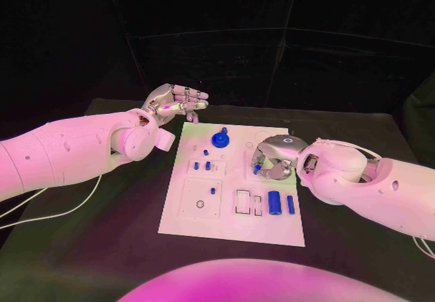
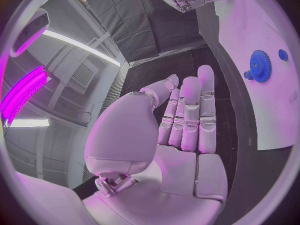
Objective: Assemble the parts on the task board
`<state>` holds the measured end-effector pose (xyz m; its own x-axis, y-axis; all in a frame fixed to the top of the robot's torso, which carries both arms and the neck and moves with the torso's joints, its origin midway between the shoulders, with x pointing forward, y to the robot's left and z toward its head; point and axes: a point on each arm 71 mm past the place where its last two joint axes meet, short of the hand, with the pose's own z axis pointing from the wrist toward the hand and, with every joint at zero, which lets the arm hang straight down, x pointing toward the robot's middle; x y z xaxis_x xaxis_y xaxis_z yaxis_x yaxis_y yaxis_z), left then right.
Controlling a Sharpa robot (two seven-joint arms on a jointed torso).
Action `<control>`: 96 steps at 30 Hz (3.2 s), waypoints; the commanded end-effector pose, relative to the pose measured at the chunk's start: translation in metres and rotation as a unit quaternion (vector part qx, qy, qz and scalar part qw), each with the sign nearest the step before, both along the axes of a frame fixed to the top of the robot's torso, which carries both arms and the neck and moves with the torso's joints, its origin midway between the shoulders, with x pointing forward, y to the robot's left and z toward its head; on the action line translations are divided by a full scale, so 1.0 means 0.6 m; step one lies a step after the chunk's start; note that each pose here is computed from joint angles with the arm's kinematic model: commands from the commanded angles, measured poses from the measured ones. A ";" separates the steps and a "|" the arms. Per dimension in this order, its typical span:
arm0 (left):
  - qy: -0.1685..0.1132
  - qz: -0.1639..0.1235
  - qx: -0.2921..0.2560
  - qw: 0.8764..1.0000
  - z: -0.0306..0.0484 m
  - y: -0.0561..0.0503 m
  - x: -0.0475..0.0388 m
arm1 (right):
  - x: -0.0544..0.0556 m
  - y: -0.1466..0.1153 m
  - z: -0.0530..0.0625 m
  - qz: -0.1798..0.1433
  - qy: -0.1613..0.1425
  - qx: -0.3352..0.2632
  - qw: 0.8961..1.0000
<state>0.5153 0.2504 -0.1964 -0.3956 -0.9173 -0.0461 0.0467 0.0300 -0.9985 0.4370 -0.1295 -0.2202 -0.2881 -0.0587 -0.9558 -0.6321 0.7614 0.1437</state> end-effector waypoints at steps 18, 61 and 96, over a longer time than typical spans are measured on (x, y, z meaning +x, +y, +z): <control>0.007 -0.009 -0.004 1.000 0.001 0.000 -0.001 | -0.009 0.010 0.015 0.010 -0.045 0.011 0.999; 0.006 -0.018 -0.007 1.000 0.000 -0.018 0.004 | -0.097 0.204 -0.007 0.169 0.048 0.116 0.978; 0.007 -0.019 -0.007 1.000 0.000 -0.019 0.005 | -0.102 0.219 -0.034 0.183 0.023 0.057 0.981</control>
<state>0.5181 0.2402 -0.1981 -0.4226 -0.9056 -0.0367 0.0319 0.0256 -0.9992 0.3767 0.0006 -0.2403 -0.3420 -0.0399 -0.9389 -0.8364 0.4683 0.2848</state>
